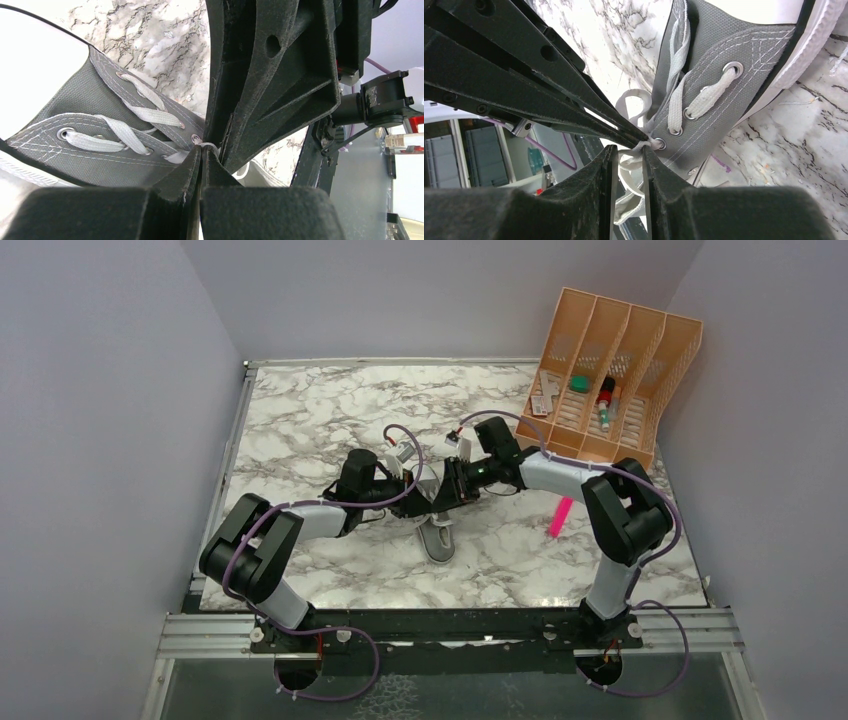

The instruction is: Tie the shoes

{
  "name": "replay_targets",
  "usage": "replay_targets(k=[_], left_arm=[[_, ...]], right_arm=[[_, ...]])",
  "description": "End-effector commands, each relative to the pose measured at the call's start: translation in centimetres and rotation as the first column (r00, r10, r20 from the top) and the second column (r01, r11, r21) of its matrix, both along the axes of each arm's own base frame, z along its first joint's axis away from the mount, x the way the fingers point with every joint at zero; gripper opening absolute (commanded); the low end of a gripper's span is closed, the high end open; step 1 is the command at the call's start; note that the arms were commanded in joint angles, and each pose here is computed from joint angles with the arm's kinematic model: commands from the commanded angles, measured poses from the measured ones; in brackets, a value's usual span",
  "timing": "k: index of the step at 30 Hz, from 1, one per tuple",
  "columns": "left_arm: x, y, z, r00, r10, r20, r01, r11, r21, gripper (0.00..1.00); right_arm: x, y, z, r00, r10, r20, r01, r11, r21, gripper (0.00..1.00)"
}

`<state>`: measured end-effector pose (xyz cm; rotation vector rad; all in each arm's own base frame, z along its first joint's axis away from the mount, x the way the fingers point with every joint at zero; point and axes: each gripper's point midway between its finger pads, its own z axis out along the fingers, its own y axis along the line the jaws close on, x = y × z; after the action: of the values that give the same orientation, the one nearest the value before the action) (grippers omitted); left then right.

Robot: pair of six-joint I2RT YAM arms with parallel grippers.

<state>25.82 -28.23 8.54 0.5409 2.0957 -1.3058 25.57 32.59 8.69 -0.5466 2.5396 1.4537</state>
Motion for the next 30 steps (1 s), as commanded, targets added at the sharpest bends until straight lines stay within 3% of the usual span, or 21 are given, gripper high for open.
replay_targets(k=[1,5,12,22,30], left_arm=[[-0.8,-0.6,1.2,0.999,-0.049,0.018,0.049,0.998,-0.029,0.0],[-0.9,-0.5,1.1,0.999,-0.047,0.019,0.047,0.999,-0.027,0.0],[-1.0,-0.5,1.0,0.999,-0.05,0.016,0.05,0.998,-0.025,0.0],[-0.9,-0.5,1.2,0.999,-0.049,0.023,0.05,0.998,-0.027,0.0],[-0.8,-0.5,1.4,0.999,-0.046,0.024,0.047,0.998,-0.03,0.0]], right_arm=[[-0.6,0.7,1.2,1.0,0.031,0.003,-0.031,0.998,0.051,0.32],[0.1,0.3,2.8,0.999,-0.009,0.032,0.008,0.999,0.043,0.39],[0.9,-2.2,2.6,0.997,-0.065,0.029,0.064,0.997,0.033,0.42],[-0.2,-2.1,-0.2,1.0,-0.009,-0.01,0.009,1.0,0.006,0.24],[-0.1,-0.9,0.3,1.0,0.007,-0.022,-0.006,0.999,0.041,0.23]])
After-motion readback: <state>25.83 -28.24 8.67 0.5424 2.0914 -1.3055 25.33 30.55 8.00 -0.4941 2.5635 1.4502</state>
